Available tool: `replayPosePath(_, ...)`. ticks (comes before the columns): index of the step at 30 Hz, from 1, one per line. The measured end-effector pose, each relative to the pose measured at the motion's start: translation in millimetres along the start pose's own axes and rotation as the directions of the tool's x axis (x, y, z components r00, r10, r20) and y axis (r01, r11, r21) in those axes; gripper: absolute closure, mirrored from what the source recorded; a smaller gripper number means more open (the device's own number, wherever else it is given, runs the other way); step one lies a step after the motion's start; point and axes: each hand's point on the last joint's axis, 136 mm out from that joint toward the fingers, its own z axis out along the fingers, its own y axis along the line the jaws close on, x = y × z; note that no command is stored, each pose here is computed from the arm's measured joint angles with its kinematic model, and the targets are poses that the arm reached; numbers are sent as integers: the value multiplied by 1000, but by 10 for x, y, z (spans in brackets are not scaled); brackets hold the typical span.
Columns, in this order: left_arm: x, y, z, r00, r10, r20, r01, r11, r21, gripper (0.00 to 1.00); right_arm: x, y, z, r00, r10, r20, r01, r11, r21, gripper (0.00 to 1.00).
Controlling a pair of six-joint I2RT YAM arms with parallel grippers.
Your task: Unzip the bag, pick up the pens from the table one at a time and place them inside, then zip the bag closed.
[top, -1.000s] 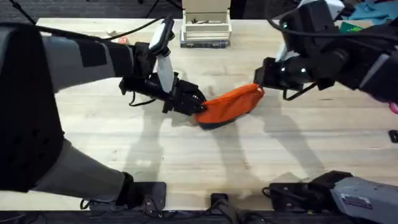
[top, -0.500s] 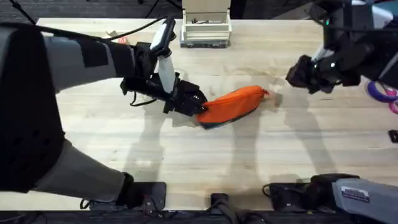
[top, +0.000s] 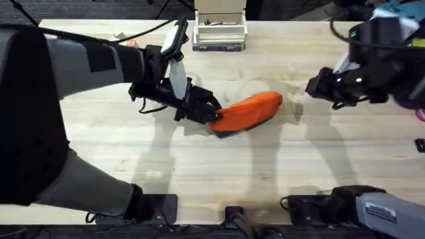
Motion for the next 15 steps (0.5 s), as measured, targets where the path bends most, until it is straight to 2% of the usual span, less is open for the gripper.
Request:
replayPosePath(3,0,0,0,1000,0,0,0,1000,0,957,-106,88,-204,998,-17,62,21,998,-62,873)
replayPosePath(4,0,0,0,1000,0,0,0,1000,0,957,-129,114,-268,997,-21,81,27,996,-82,803)
replayPosePath(7,0,0,0,1000,0,0,0,1000,0,957,-174,194,-454,991,-30,128,49,988,-143,390)
replayPosePath(8,0,0,0,1000,0,0,0,1000,0,957,-183,226,-522,989,-35,144,59,984,-168,224)
replayPosePath(9,0,0,0,1000,1,0,-1,1000,0,957,-191,251,-575,987,-38,157,67,980,-187,95)
replayPosePath(10,0,0,0,1000,0,0,0,1000,0,957,-198,278,-635,984,-43,171,79,975,-208,26)
replayPosePath(15,0,0,0,1000,0,0,0,1000,0,957,-227,340,-866,972,-43,231,106,958,-266,4)
